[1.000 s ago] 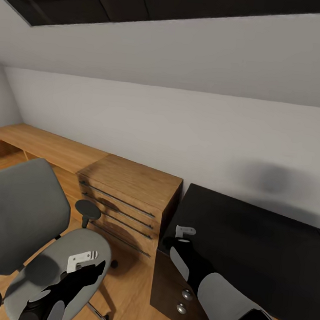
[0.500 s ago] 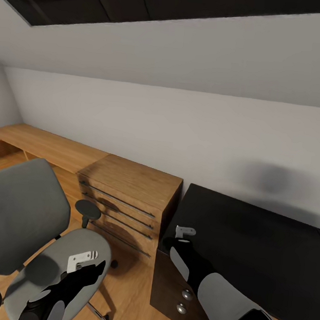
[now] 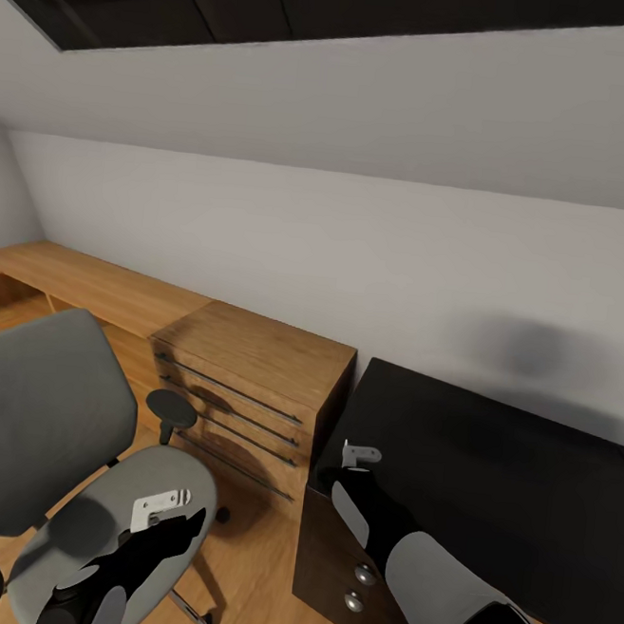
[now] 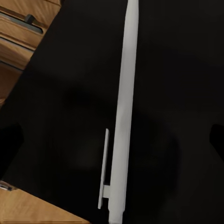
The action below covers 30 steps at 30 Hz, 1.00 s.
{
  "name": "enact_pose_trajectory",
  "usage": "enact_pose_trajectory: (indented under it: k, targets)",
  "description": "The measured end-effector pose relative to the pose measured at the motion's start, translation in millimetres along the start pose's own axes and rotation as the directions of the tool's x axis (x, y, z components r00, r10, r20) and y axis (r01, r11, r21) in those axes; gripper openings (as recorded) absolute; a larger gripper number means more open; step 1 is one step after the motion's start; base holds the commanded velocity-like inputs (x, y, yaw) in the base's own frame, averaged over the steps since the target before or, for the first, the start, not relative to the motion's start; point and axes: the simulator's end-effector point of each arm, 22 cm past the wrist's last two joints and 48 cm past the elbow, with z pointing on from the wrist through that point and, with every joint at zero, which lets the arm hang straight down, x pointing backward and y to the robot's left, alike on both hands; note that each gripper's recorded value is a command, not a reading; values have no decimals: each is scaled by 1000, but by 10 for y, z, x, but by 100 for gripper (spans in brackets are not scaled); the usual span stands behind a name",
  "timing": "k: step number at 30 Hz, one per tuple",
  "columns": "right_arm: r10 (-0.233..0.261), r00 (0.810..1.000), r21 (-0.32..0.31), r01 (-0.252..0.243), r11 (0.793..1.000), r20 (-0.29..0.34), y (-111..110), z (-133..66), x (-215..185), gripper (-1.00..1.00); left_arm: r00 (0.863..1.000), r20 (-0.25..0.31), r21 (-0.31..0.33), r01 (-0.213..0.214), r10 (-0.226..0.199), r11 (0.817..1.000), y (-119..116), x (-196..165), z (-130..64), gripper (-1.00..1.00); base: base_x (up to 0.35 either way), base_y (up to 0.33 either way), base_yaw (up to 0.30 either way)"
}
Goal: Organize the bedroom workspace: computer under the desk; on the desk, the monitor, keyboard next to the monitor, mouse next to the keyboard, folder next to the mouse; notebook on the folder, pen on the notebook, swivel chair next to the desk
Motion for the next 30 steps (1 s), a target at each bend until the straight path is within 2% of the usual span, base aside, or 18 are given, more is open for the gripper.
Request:
enact_pose_trajectory:
  k: [30]
  targets:
    - [-2, 1000, 1, 2, 1000, -15, -2, 130, 121, 100, 1000, 0, 1, 0, 0, 1000, 36, 105, 111, 100, 0, 0, 0]
